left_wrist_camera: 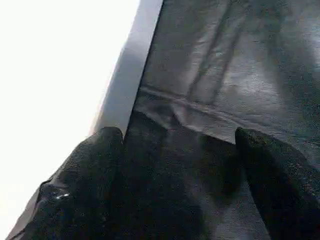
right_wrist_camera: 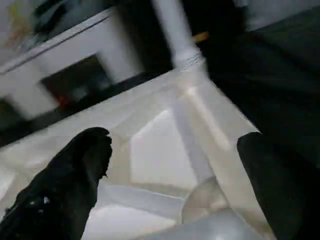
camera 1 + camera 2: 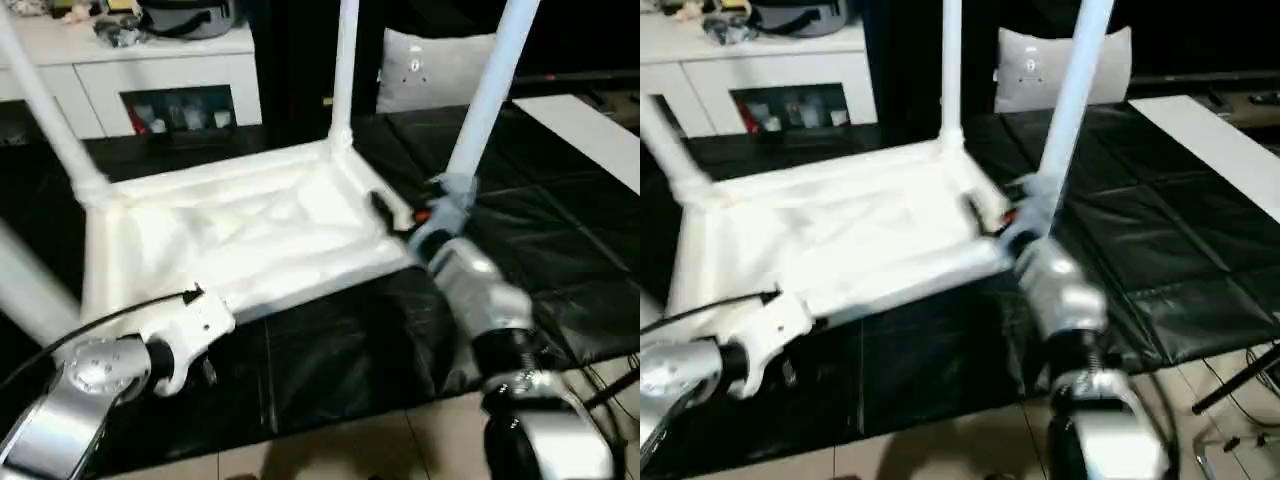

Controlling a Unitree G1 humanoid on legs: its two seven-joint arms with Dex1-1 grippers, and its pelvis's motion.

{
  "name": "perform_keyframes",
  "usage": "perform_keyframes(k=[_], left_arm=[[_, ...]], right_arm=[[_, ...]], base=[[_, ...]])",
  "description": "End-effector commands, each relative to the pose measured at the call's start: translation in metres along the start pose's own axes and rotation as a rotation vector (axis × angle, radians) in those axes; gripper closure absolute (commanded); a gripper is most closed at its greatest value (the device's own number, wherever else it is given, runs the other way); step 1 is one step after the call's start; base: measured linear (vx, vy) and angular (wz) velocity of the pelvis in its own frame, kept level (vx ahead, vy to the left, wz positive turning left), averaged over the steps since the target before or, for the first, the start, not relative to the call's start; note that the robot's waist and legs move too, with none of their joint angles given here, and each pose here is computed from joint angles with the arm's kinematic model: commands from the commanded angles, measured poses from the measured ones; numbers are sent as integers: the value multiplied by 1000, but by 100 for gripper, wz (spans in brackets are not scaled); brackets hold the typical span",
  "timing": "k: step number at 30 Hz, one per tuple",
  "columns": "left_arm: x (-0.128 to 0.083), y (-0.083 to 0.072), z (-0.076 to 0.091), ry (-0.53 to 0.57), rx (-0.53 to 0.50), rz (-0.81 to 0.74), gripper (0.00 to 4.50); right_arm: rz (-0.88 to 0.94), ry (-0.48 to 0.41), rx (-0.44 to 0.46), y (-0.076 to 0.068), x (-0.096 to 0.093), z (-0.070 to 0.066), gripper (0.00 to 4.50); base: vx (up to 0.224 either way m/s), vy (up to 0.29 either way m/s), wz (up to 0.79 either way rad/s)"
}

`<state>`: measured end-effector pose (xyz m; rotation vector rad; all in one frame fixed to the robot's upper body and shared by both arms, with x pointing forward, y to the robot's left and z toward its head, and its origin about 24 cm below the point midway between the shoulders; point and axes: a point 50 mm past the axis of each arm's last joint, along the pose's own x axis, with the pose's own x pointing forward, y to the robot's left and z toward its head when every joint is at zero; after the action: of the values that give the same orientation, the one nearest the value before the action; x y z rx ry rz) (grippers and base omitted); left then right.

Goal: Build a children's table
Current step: Rotate table base

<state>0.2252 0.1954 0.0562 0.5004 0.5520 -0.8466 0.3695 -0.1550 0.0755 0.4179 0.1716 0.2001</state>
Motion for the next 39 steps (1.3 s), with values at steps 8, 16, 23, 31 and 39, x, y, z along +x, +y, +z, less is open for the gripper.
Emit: perform_keyframes(k=[8,16,23,31,39], left_arm=[[8,21,-1,-25,19,136,5],[18,21,-4,-169,-150,341,5],[17,12,-7,-306,-286,594,5],[8,7,-11,-474,-438,875,5],[8,17,-9,-515,-433,908,5]], right_arm=[[-302,-133,33,-70,-20,35,0],[-219,-94,-85,-72,-31,27,0],[7,-2,-195,-44,-39,1,0],[154,101,-240,-17,-54,-27,0],[154,209,-295,-13,-62,-40,0]], base=[[0,0,0],[0,0,0],[0,0,0],[0,0,0],[0,0,0]])
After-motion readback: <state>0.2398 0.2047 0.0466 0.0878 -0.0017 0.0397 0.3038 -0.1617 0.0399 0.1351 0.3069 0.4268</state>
